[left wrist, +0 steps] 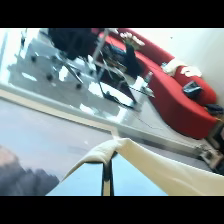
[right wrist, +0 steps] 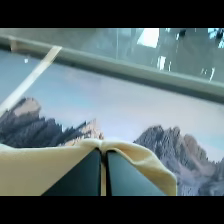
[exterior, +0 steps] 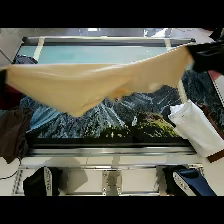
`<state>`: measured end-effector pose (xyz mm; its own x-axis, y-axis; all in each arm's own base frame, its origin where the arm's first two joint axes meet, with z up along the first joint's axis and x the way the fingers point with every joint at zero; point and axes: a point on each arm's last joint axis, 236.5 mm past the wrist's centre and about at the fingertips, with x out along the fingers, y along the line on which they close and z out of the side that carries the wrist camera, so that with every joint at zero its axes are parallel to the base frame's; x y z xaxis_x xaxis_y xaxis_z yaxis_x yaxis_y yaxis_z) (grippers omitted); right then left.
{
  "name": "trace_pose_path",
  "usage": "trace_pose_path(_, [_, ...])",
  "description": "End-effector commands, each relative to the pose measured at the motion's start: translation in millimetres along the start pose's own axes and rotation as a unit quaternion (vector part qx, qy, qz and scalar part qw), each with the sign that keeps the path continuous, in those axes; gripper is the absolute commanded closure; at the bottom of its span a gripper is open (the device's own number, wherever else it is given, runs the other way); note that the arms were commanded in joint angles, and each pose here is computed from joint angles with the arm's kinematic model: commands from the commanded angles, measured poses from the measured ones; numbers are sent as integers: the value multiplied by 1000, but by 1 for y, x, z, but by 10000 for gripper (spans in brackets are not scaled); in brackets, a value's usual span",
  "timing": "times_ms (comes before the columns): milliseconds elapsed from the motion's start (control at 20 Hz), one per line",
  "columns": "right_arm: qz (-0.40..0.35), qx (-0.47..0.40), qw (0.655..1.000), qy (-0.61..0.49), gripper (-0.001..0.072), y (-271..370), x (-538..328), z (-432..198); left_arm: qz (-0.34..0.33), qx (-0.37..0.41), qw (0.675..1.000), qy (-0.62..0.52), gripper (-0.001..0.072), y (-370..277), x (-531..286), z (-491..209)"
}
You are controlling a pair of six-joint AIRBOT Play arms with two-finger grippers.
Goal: Fold the shirts.
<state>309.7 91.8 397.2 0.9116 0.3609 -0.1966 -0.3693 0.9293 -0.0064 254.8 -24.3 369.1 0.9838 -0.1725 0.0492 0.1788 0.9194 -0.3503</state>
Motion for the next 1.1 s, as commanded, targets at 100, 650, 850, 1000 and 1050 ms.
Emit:
trace_pose_path(100, [-12, -37, 994, -100, 701, 27, -107, 59, 95, 148, 984, -31, 699, -10, -25, 84])
trace_pose_path(650, [14, 90, 967, 237, 701, -53, 207, -160, 44, 64, 949, 306, 699, 148, 183, -132])
trace_pose_path(850, [5, 184, 953, 240, 701, -73, 314, -258, 85, 47, 949, 301, 699, 204, 263, -215])
trace_pose_path(1000, [-20, 256, 949, 184, 699, -89, 358, -279, 94, 28, 951, 292, 697, 212, 293, -257])
trace_pose_path(1050, [-29, 275, 947, 161, 699, -95, 365, -276, 94, 14, 953, 287, 697, 210, 299, -265])
